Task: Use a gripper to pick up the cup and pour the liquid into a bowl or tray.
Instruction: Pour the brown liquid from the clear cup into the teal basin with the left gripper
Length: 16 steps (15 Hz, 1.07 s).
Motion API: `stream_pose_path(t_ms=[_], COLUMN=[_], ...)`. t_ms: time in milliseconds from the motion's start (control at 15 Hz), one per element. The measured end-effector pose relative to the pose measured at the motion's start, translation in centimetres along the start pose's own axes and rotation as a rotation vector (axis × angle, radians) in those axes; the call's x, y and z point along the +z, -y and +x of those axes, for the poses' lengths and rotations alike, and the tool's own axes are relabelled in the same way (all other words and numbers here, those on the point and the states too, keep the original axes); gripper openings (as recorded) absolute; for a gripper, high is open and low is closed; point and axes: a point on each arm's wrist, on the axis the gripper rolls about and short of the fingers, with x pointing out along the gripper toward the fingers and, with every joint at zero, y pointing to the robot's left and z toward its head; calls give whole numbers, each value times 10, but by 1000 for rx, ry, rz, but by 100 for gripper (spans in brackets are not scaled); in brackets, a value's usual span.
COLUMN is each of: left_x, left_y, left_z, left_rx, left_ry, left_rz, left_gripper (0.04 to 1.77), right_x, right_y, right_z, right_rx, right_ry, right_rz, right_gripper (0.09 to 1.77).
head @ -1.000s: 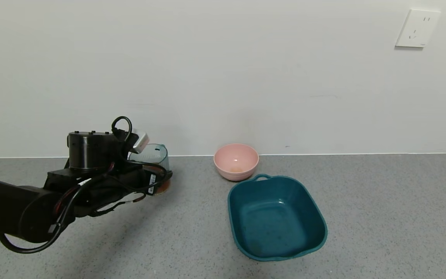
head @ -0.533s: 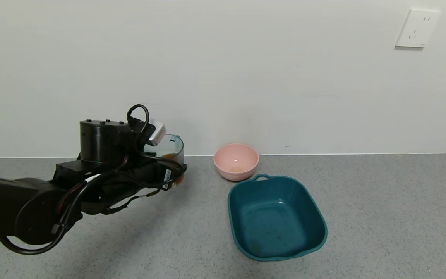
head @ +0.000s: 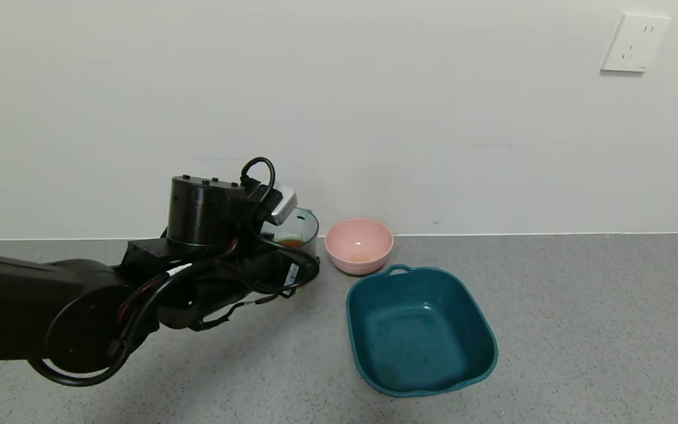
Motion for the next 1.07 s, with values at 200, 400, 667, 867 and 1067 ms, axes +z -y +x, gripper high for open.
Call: stream_pose_path(t_ms=[200, 400, 667, 867, 1067], left_x=[11, 21, 22, 23, 26], left_y=[14, 31, 46, 52, 53], left_z=[-3, -5, -2, -1, 0], left_rx=[-27, -50, -55, -71, -41], left_ry=[0, 10, -4, -28, -31], left_rz=[22, 71, 177, 258, 381], left_gripper=[133, 133, 133, 133, 133], right_x=[0, 0, 0, 0, 0], right_y=[0, 0, 0, 0, 0], right_z=[0, 0, 0, 0, 0], right_rx=[0, 0, 0, 0, 0], right_ry=[0, 0, 0, 0, 0], right_rz=[0, 0, 0, 0, 0], right_gripper=[171, 171, 171, 171, 171])
